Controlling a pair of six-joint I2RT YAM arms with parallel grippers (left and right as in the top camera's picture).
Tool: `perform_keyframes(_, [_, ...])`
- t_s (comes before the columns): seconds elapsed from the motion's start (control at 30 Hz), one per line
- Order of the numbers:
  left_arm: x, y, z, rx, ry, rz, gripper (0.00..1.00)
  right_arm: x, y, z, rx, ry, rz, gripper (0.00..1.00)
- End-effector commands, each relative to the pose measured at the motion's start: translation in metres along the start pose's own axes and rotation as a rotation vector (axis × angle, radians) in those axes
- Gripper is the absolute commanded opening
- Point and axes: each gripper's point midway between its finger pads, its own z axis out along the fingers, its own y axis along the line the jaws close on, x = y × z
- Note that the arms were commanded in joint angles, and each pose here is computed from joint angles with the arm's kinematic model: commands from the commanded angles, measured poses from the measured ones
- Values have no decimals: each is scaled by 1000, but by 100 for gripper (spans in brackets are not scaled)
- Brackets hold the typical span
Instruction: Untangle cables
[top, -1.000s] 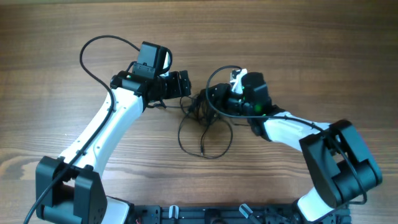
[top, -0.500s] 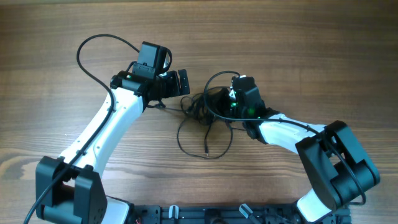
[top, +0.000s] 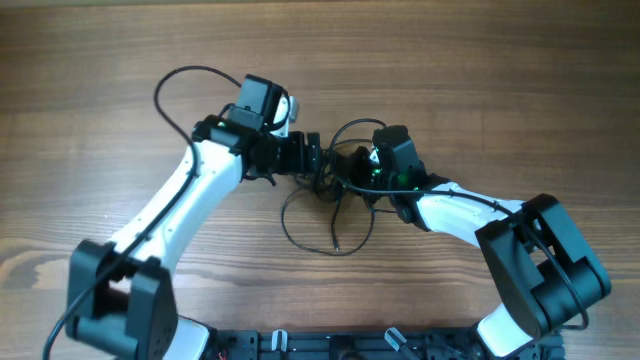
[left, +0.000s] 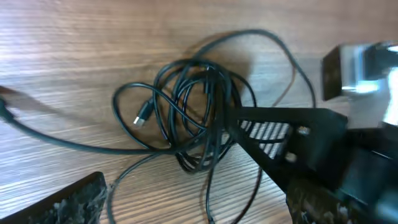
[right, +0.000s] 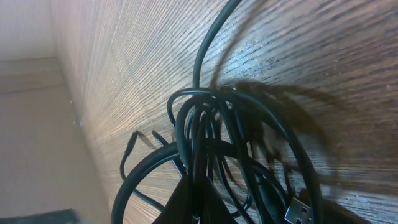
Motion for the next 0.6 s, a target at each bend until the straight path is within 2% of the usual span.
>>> perform_keyframes(0.0, [19,1,41,-3,103,-24,92,7,-8,4,23,28,11,5])
perform_keyframes(0.07, [25,-1,53,-10,129,-13,82,7,-8,4,22,32,10,4])
perform_keyframes(0.13, [28,2,63,-28,144,-9,63,8,-8,4,20,35,10,4])
perform_keyframes(0.17, [27,12,68,-76,139,-16,48,10,-7,3,15,48,8,4])
perform_keyframes(0.2, [24,24,69,-142,117,-33,14,13,-5,3,2,77,9,5])
perform_keyframes(0.23, [18,35,67,-201,87,-49,4,16,-3,0,-18,111,-7,5])
perform_keyframes(0.3, [10,53,63,-266,52,-66,4,13,7,-15,-110,193,-117,4])
perform_keyframes(0.4, [1,72,56,-278,35,-123,4,-11,6,-60,-201,244,-138,4])
perform_keyframes(0.53, [-19,99,31,-276,-31,-206,4,-70,-36,-138,-119,53,-77,4])
perform_keyframes(0.57, [-27,96,19,-235,-58,-169,4,-80,-45,-155,-99,0,-65,4])
